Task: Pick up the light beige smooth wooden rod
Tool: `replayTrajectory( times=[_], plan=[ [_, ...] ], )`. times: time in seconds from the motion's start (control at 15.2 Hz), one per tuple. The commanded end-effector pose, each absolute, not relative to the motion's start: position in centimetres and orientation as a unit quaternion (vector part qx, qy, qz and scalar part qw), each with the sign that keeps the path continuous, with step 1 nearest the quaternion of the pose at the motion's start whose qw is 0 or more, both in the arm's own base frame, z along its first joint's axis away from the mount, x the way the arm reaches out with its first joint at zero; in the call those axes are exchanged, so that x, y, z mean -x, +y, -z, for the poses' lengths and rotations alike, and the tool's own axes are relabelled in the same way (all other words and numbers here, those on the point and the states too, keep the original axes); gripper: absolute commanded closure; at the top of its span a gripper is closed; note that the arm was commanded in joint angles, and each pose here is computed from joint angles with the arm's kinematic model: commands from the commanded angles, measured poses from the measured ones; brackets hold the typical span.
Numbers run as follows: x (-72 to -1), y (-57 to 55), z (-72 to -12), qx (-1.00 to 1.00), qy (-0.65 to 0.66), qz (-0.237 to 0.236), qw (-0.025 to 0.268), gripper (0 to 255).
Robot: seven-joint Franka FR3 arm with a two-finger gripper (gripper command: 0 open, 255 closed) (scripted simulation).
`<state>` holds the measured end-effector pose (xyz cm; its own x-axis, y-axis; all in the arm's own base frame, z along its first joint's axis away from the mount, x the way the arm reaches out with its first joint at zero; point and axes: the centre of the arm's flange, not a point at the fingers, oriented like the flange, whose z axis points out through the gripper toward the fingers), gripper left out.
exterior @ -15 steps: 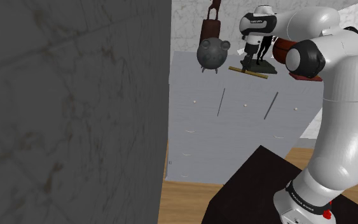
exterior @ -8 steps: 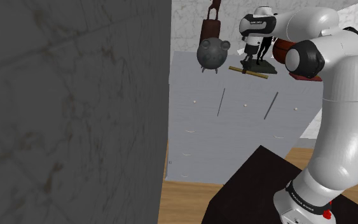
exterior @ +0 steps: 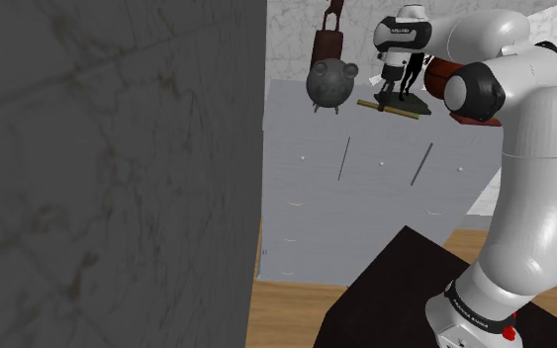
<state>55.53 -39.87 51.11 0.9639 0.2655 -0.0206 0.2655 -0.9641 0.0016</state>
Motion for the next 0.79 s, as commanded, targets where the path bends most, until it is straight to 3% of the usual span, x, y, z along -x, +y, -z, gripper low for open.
replayTrajectory(
  times=[0.0, 0.73],
  plan=[
    [-55.5, -39.8, -52.2, -0.991, 0.134, 0.01, 0.002, 255],
    [-55.5, -39.8, -57.6, -0.991, 0.134, 0.01, 0.002, 255]
  ],
)
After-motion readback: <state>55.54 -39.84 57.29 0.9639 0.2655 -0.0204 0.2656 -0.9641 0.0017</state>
